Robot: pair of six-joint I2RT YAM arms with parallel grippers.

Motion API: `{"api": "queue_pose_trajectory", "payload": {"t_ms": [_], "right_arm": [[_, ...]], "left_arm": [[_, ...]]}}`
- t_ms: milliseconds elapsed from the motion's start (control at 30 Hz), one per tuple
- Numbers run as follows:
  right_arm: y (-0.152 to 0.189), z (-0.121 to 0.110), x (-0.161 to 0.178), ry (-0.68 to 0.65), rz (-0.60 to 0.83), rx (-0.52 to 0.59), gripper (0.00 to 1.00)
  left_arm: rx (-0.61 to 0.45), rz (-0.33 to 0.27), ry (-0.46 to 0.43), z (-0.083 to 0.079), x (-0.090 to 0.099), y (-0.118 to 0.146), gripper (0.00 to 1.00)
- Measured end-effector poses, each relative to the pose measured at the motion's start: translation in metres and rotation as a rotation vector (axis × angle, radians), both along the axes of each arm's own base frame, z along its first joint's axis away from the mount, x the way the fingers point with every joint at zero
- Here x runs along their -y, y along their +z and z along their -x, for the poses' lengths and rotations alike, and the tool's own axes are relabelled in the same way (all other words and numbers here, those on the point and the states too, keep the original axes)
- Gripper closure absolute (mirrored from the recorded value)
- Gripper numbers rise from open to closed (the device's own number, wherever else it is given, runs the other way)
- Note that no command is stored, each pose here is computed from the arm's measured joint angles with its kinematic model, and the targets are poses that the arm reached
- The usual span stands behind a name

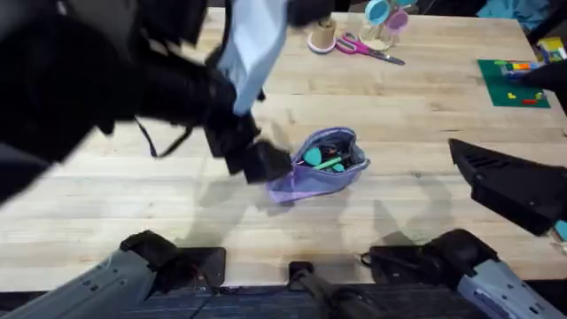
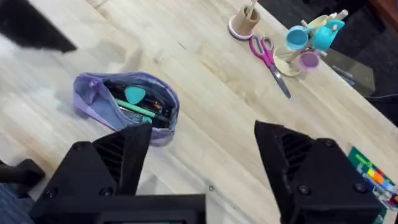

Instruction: Unzip the bag, pick up the pens from the table one at a time and place them inside, then zip the bag closed.

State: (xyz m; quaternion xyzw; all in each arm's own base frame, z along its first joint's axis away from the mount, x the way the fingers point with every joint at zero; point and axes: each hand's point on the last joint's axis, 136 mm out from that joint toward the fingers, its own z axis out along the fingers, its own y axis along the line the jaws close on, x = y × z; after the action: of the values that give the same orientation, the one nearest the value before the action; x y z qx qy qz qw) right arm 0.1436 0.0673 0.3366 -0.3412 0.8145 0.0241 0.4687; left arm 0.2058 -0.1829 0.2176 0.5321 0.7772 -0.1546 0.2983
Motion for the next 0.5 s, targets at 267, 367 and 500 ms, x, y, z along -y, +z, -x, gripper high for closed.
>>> {"api": "queue_pose_trajectory", "payload": {"t_ms": [267,367,500], "right_arm": [[0.0,0.0,0.0,-0.006,-0.008,-0.004,0.006],[0.0,0.0,0.0,-0.006,-0.008,-0.004,0.006],[0.0,0.0,0.0,-0.006,-0.008,-0.004,0.005]], "left_arm": [[-0.062,0.022,-0.082,0.027,-0.003,-0.059,0.01],[-0.039,0.045,-0.096,0.024,0.001,-0.057,0.01],[-0.015,0.049,-0.099,0.021,0.002,-0.055,0.008]]}}
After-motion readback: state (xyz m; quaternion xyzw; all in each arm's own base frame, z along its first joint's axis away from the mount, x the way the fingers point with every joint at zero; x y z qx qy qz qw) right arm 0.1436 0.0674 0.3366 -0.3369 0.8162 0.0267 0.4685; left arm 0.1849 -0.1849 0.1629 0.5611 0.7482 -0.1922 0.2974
